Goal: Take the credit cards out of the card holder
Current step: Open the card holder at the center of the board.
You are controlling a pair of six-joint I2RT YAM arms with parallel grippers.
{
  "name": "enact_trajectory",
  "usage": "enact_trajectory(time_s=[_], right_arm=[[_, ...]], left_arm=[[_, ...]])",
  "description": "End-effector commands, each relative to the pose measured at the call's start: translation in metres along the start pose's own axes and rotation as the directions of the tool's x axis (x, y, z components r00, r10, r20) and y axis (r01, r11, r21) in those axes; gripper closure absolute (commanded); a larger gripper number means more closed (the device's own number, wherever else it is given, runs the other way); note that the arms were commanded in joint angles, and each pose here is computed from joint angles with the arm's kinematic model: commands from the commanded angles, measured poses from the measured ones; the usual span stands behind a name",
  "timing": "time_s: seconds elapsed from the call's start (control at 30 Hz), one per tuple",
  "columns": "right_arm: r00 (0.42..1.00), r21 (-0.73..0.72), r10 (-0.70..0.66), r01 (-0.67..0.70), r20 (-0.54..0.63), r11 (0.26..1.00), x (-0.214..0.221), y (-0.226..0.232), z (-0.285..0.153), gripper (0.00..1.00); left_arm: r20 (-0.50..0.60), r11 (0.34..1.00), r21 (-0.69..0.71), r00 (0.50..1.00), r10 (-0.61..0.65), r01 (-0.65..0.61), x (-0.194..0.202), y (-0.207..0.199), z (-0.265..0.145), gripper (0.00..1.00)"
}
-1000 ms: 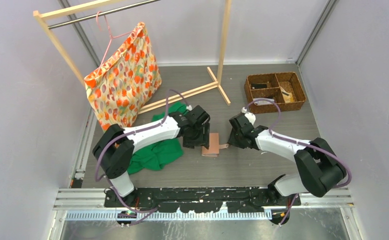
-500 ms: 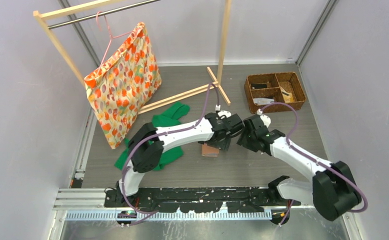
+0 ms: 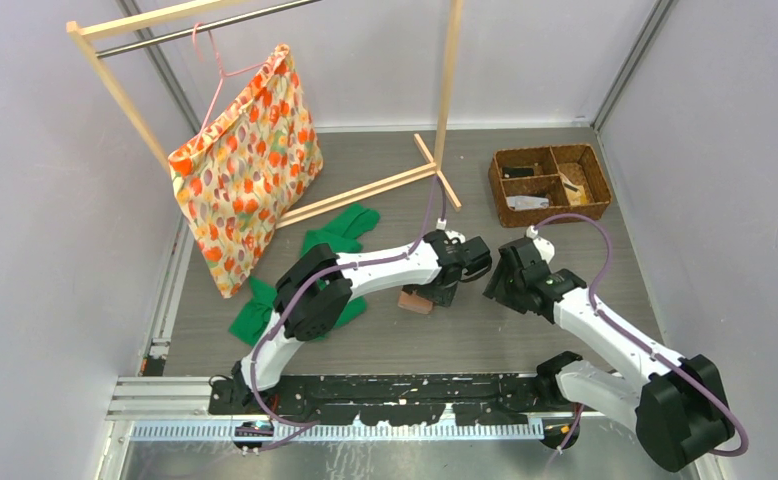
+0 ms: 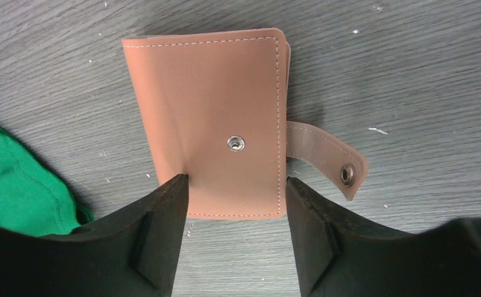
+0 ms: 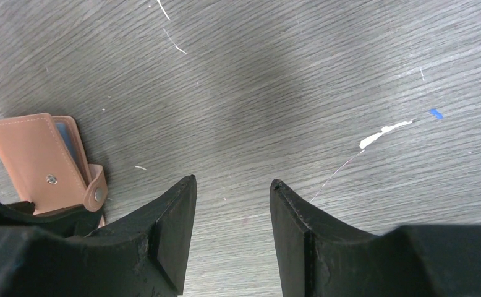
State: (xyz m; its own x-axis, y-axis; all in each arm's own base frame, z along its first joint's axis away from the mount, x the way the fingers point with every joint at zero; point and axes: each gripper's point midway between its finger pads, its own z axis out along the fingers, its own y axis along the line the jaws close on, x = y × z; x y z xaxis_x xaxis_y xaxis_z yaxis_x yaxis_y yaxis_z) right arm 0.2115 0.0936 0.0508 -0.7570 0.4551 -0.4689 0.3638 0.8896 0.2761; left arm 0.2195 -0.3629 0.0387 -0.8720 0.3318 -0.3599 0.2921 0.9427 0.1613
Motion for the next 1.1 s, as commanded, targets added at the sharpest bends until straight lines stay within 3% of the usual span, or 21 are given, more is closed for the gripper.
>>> enact_trajectory(time_s=[0.0,0.07,0.2,0.3,0.47,0.63,0.87,1.07], right_arm=[[1.0,-0.008,-0.011,0.011,0.005,1.0,-0.006,0.006,-0.001,0.48],[1.0,-0.017,-0.013,0.013,0.001,1.0,-0.006,0.008,0.001,0.48],[1.0,-0.024,-0.006,0.006,0.003,1.0,-0.008,0.012,0.002,0.48],[1.0,-0.03,0.004,-0.004,0.005,1.0,-0.008,0.013,0.002,0.47],[1.0,-0.023,0.002,-0.002,0.002,1.0,-0.007,0.012,0.003,0.47],[1.0,-0.026,0.006,-0.006,-0.002,1.0,-0.006,0.013,0.005,0.47],[1.0,-0.053,0.015,-0.016,-0.002,0.998,-0.011,0.022,0.003,0.48],[0.999,-0.116,0.02,-0.024,-0.031,0.993,-0.015,0.043,-0.003,0.47]], left_arm=[[0.078,1.0,0.021,0.997,-0.009,0.007,-0.018,0.002,-0.019,0.42],[0.084,1.0,0.019,0.997,-0.001,-0.001,-0.019,0.003,-0.02,0.42],[0.086,1.0,0.017,0.996,0.012,-0.014,-0.021,0.001,-0.02,0.23],[0.109,0.998,-0.048,0.993,0.036,-0.031,-0.024,0.007,-0.018,0.24],[0.106,0.997,-0.068,0.993,0.042,-0.035,-0.023,0.007,-0.012,0.4],[0.138,0.994,-0.104,0.989,0.056,-0.042,-0.028,0.018,-0.017,0.68],[0.185,0.988,-0.148,0.981,0.061,-0.034,-0.039,0.042,-0.039,0.97],[0.212,0.998,-0.066,0.977,-0.004,0.019,-0.045,0.062,-0.059,1.0]])
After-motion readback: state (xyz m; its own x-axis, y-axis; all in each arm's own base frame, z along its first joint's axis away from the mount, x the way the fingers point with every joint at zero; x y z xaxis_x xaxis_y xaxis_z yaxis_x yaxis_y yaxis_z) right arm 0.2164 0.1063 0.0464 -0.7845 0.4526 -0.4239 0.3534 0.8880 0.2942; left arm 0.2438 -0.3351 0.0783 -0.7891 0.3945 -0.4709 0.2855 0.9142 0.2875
